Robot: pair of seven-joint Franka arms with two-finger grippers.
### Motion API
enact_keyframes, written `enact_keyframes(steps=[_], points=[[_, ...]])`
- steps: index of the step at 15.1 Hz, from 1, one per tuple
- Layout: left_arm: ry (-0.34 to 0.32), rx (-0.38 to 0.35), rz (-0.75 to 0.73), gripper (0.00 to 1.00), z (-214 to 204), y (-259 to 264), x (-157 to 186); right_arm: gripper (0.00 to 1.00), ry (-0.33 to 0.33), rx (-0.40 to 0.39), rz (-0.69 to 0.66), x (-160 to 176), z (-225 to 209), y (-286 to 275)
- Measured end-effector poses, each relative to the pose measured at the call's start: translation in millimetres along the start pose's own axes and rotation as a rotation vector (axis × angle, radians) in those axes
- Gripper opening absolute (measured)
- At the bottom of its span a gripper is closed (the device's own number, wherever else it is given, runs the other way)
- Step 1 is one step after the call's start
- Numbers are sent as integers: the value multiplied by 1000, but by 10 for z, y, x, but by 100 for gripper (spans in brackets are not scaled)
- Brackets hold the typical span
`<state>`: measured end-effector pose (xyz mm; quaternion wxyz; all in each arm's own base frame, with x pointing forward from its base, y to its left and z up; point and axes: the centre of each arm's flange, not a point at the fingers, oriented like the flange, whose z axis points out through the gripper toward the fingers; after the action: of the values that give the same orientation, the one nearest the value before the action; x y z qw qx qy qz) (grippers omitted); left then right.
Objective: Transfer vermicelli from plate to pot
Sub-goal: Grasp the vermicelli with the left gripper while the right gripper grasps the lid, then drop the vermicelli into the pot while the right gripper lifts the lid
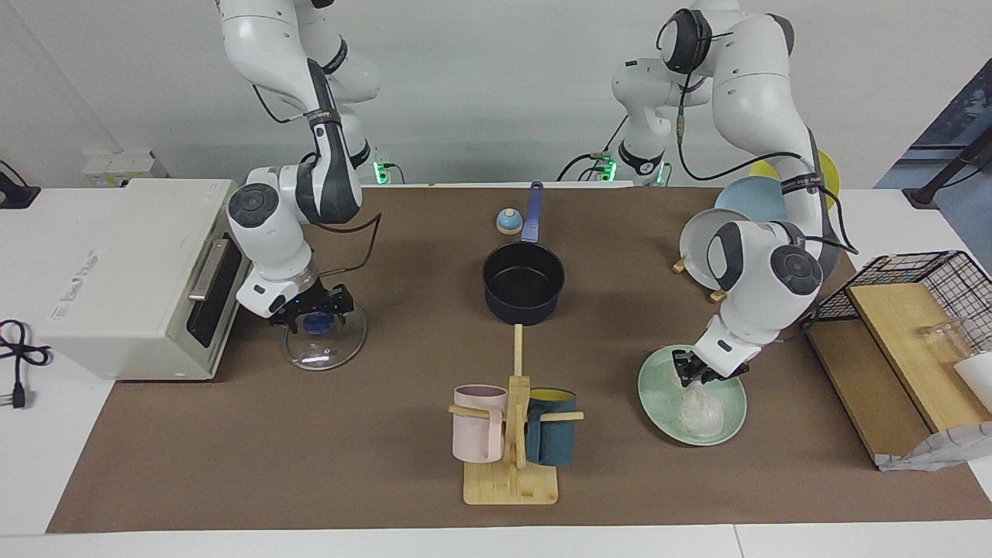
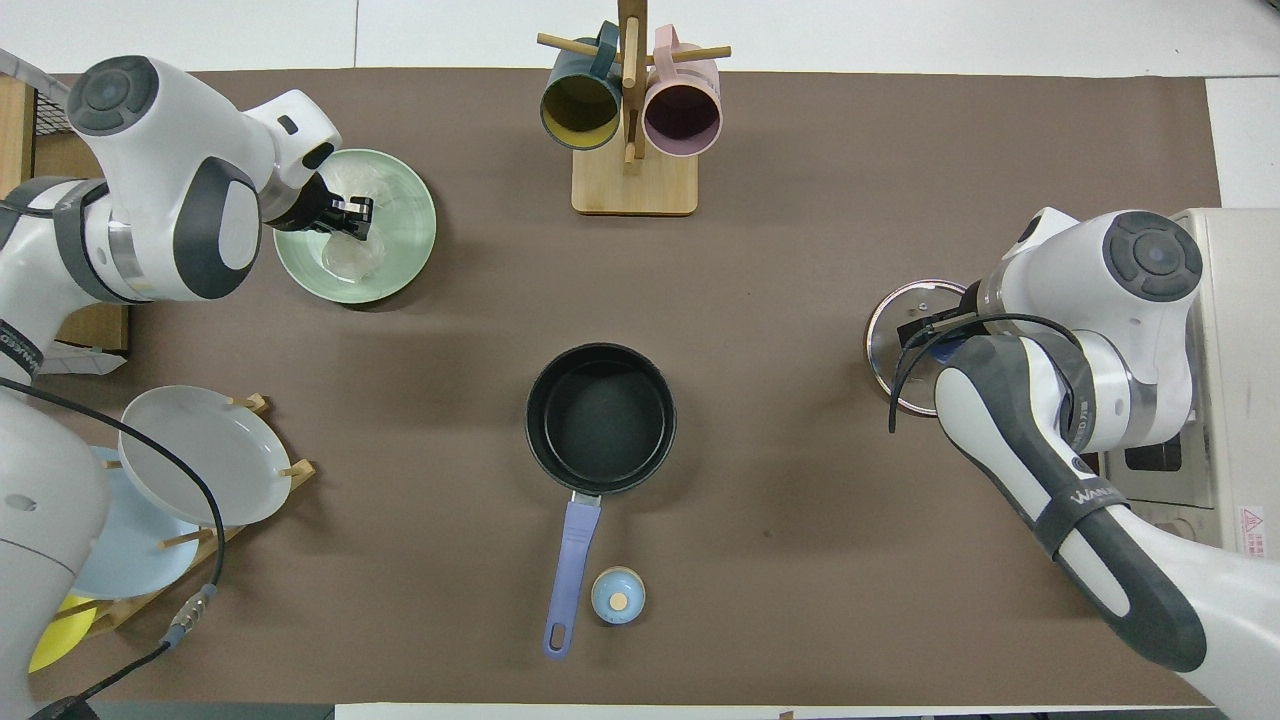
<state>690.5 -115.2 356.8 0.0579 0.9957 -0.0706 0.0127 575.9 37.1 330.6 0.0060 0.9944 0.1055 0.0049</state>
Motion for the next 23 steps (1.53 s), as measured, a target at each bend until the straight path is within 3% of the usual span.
enact_keyframes(steps=[5, 9, 11, 12, 13, 15, 19, 23], points=[[-53, -145, -81, 22, -1004, 181, -257, 96, -9, 1, -5, -35, 45, 102], [-99, -157, -184, 22, -1836, 588, -696, 89, -12, 2, -5, -44, 57, 103], [-131, -152, -185, 22, -2066, 957, -964, 87, -13, 2, -6, -45, 60, 98], [-143, -152, -185, 22, -2095, 1180, -1092, 81, -13, 2, -7, -45, 61, 94], [-164, -147, -189, 22, -2058, 1437, -1228, 81, -14, 2, -7, -46, 63, 93], [-197, -130, -186, 22, -1851, 1942, -1501, 67, -14, 3, -9, -46, 61, 85], [-207, -120, -159, 22, -1192, 2682, -2066, 67, -16, 3, -9, -46, 61, 83], [-192, -113, -149, 22, -651, 3032, -2341, 67, -36, 6, -11, -13, -14, 74]])
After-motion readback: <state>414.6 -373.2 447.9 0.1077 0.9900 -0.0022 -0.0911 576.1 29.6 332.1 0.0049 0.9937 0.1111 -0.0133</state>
